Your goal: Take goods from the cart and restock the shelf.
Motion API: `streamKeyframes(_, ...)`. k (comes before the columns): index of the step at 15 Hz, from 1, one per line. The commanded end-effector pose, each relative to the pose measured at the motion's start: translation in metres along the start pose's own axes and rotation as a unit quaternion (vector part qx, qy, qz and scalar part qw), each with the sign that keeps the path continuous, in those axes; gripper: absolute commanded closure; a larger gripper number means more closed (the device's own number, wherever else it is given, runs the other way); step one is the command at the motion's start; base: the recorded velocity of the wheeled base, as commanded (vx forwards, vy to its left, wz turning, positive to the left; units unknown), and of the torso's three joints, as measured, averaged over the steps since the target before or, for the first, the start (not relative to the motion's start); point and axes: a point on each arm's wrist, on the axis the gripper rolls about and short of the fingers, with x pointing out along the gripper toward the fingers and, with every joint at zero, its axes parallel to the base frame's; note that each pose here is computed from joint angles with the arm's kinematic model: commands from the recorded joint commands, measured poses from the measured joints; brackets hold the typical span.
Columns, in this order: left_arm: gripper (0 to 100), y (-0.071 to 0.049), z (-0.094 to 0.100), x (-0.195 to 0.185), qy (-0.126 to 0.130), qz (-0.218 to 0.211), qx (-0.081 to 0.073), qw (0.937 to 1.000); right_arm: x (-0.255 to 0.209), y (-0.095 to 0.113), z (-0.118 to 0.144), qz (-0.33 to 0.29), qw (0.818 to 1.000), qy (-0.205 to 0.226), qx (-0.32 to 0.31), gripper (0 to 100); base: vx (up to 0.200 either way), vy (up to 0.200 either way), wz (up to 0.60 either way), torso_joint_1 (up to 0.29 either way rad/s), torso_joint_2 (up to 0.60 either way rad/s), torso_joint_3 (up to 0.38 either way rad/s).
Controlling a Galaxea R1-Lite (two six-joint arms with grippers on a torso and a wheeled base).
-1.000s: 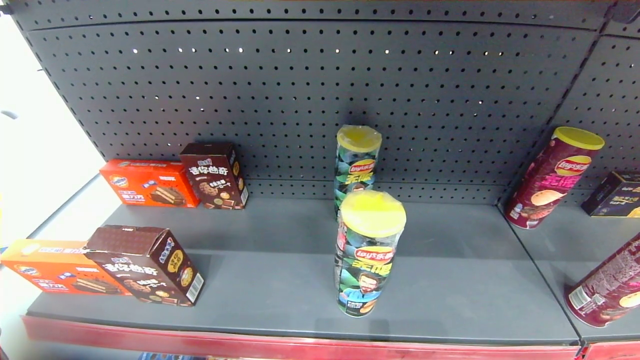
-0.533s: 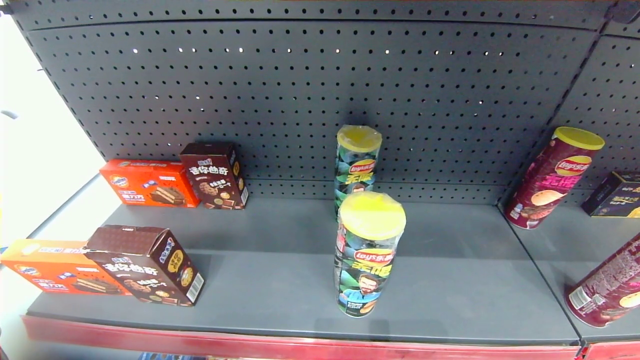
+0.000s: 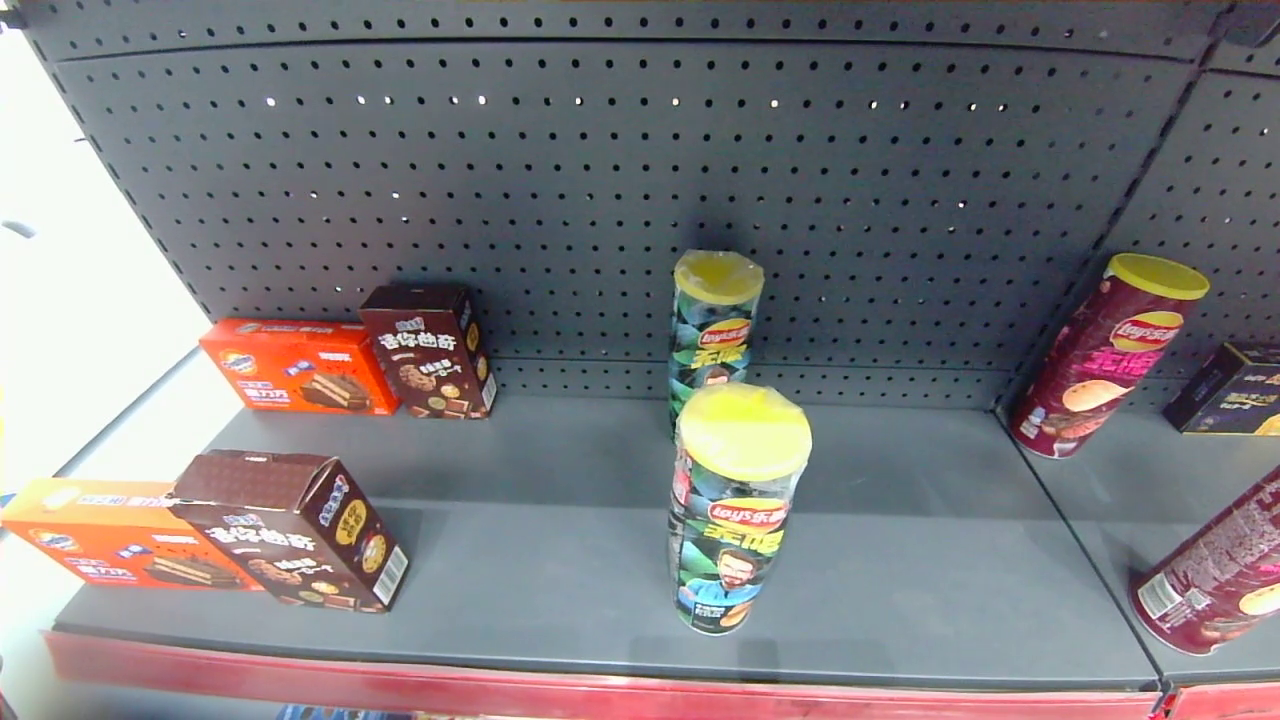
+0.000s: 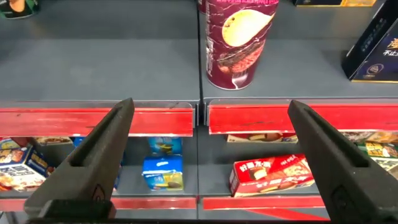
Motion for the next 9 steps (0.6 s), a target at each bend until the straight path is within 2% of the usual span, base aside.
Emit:
streamKeyframes(1, 0, -0.0001, -0.0003, 0.0002, 0.001, -0.001, -0.001, 1.0000, 0.0001, 0.0000, 0.0002, 0.001, 1.000, 0.000, 0.005, 0, 0.000, 0.000, 0.00, 0.000, 0.00, 0.000)
streamKeyframes(4, 0, 0.0000, -0.0003, 0.0002, 0.001, 0.001, -0.011, 0.9999, 0.0001, 0.0000, 0.0000, -0.001, 1.000, 0.000, 0.001, 0, 0.000, 0.000, 0.00, 0.000, 0.00, 0.000)
streamKeyframes(9, 0, -0.0001, -0.0003, 0.0002, 0.001, -0.002, -0.011, 0.9999, 0.0002, 0.0001, 0.0001, 0.002, 1.000, 0.001, -0.002, 0, 0.000, 0.000, 0.00, 0.000, 0.00, 0.000)
